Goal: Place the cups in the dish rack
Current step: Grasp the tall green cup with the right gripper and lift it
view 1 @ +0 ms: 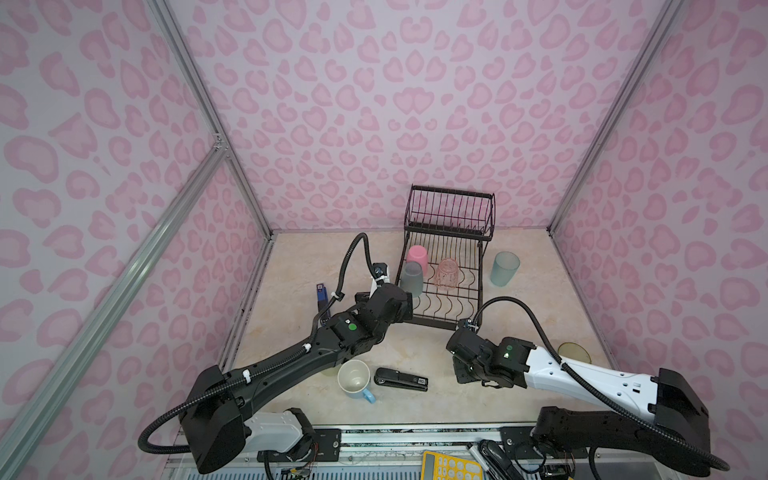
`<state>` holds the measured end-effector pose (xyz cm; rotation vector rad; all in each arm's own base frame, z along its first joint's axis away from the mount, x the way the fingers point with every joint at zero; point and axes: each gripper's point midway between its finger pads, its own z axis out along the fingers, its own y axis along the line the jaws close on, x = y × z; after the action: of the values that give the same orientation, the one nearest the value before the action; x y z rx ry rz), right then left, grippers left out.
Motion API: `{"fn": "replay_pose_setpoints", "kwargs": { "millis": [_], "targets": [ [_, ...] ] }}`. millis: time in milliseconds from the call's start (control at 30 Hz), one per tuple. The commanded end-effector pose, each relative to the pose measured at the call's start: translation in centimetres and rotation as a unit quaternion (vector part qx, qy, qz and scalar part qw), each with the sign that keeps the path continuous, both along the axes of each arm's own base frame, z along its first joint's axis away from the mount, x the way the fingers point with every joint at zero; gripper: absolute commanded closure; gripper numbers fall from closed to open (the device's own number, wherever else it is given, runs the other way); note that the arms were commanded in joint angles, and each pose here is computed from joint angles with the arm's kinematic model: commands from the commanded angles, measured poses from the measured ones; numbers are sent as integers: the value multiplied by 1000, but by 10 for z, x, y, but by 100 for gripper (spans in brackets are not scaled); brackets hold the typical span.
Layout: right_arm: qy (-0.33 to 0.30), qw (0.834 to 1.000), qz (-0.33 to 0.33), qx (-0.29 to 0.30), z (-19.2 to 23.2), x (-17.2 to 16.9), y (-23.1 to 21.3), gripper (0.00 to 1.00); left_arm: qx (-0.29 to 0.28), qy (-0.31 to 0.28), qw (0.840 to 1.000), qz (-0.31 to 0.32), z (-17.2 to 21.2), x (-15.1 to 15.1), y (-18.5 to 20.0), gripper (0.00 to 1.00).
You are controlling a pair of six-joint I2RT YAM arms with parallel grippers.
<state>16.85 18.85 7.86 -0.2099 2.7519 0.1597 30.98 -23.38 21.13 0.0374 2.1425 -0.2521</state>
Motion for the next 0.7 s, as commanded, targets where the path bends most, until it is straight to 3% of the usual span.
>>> {"fn": "replay_pose_setpoints", "kwargs": {
  "millis": [0,133,400,667],
  "targets": [
    [4,1000,-2,4,-2,-1,1,88,-5,13,1000,-1,2,-3,0,0],
    [-1,1000,3,13,10,-1,3,100,-16,25,1000,-3,5,-7,3,0],
    [-48,998,19,26,58,8,2,100,-81,67,994,-19,16,-11,4,2],
    [-122,985,57,112,128,19,19,100,-167,95,981,-27,29,-13,8,3]
  ]
}}
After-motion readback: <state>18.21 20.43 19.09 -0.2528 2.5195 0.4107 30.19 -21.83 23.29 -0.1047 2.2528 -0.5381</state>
